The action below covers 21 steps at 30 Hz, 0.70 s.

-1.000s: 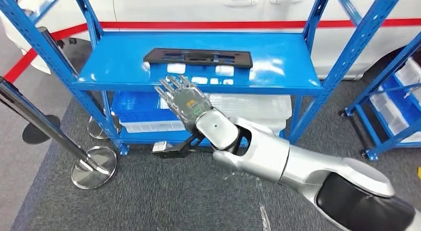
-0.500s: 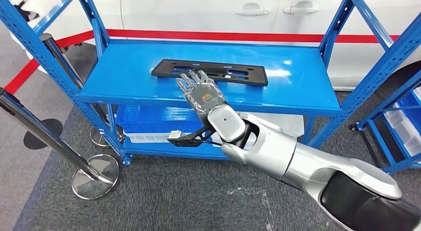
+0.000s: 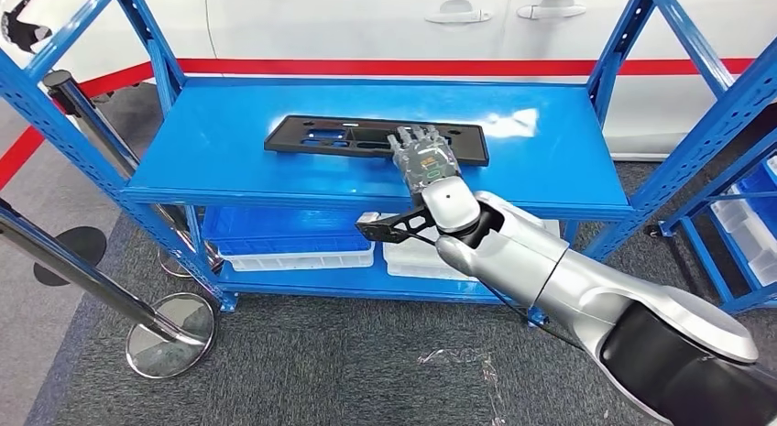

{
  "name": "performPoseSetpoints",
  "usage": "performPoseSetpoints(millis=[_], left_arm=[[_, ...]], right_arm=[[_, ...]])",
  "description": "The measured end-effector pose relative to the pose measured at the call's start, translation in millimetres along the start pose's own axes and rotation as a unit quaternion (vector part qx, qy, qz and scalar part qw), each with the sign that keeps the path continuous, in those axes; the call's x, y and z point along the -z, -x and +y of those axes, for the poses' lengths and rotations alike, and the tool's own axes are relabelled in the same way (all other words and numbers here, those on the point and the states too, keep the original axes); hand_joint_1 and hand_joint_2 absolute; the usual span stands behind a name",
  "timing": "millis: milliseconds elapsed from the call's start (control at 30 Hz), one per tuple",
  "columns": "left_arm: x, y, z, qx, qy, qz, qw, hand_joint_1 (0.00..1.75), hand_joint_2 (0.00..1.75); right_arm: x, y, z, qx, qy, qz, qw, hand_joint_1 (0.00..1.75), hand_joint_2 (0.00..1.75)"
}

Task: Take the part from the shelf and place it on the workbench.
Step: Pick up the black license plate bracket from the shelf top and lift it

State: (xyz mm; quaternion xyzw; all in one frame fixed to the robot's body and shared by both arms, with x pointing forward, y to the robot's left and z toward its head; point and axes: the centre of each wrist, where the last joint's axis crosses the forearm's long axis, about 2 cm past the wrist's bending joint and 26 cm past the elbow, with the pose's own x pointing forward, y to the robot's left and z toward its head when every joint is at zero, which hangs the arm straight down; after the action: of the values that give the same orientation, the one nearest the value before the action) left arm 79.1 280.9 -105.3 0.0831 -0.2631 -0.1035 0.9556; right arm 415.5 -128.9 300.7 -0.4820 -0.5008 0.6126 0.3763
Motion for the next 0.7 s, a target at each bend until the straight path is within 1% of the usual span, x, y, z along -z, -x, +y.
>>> performPoseSetpoints(millis=[233, 400, 700], left_arm=[[0.6, -1.6, 0.5, 0.002, -0.001, 0.004, 1.000, 0.00, 0.00], [0.8, -1.8, 1.0, 0.002, -0.002, 0.005, 1.000, 0.00, 0.00], [1.1, -3.0, 0.5, 0.003, -0.001, 0.004, 1.000, 0.00, 0.00]], right_arm=[[5.1, 13.1, 14.1, -0.005, -0.026, 0.022, 0.999, 0.00, 1.75], [5.8, 16.3, 23.8, -0.006, -0.041, 0.029, 0.999, 0.00, 1.75], [7.6, 16.8, 24.9, 0.000, -0.051, 0.019, 0.998, 0.00, 1.75]])
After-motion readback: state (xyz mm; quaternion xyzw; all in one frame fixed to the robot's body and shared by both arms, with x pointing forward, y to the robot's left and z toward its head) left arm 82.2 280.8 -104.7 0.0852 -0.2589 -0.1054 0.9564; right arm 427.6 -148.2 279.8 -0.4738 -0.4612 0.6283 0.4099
